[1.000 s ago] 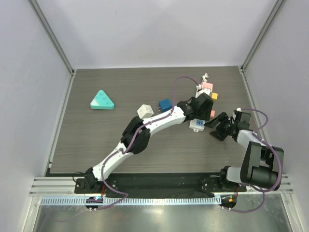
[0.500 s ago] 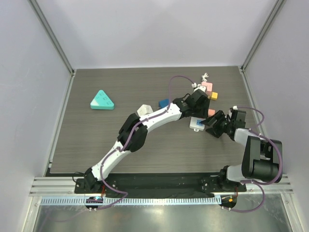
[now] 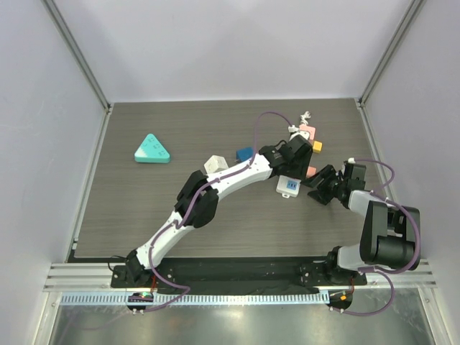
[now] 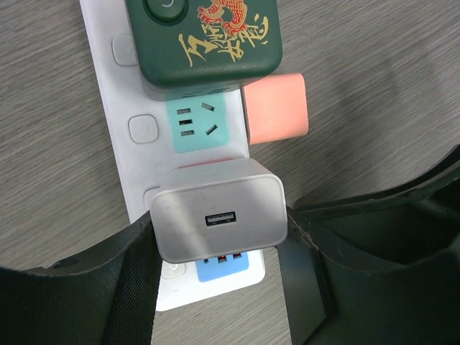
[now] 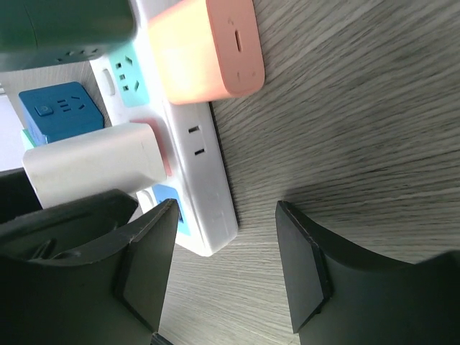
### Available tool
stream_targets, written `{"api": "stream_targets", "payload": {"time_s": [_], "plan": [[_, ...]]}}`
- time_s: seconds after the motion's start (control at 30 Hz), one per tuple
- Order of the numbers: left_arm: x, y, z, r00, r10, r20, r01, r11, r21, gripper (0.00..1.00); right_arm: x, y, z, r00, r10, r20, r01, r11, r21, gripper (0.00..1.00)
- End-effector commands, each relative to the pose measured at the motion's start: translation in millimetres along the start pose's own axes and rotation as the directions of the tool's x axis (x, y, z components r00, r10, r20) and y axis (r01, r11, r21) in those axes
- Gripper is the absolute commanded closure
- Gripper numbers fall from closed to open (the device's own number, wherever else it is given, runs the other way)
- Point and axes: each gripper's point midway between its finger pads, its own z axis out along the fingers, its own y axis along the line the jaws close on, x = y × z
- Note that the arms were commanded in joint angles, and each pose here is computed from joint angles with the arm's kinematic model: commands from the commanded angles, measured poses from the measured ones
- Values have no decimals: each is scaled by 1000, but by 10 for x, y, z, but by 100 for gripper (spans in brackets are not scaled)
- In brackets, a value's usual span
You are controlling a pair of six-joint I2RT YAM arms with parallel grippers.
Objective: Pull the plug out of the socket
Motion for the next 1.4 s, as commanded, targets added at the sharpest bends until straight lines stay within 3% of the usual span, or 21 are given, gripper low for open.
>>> {"api": "stream_targets", "payload": {"time_s": [0.0, 0.23, 0.53, 0.7, 0.9, 1.0, 1.2, 1.37], "plan": [[-777, -315, -662, 983, -17, 183, -1, 995, 100, 100, -36, -58, 44, 1000, -15, 10, 15, 999, 42, 37], [-792, -488, -667, 983, -38, 179, 6, 985, 174, 100, 72, 32, 84, 999, -47, -11, 48, 998, 41, 38], [-937, -506, -875, 963, 31, 267, -54, 995, 79, 100, 186, -205, 113, 997, -76, 13, 72, 979, 190, 43], [-933, -520, -912, 965, 12, 262, -37, 995, 91, 100, 199, -218, 114, 997, -82, 13, 78, 978, 194, 46], [-1147, -114, -1199, 962, -41, 271, 23, 997, 70, 100, 144, -13, 49, 993, -117, 16, 113, 985, 132, 45], [-1039, 219, -1197, 972, -87, 217, 73, 995, 74, 100, 99, 91, 7, 990, -137, 17, 135, 985, 111, 44], [-583, 759, -1446, 986, -128, 108, 121, 990, 71, 100, -197, 461, -181, 972, -211, 105, 204, 976, 75, 37], [-68, 1084, -1558, 993, -113, 32, 112, 993, 22, 93, -527, 744, -375, 943, -262, 206, 247, 964, 94, 34]]}}
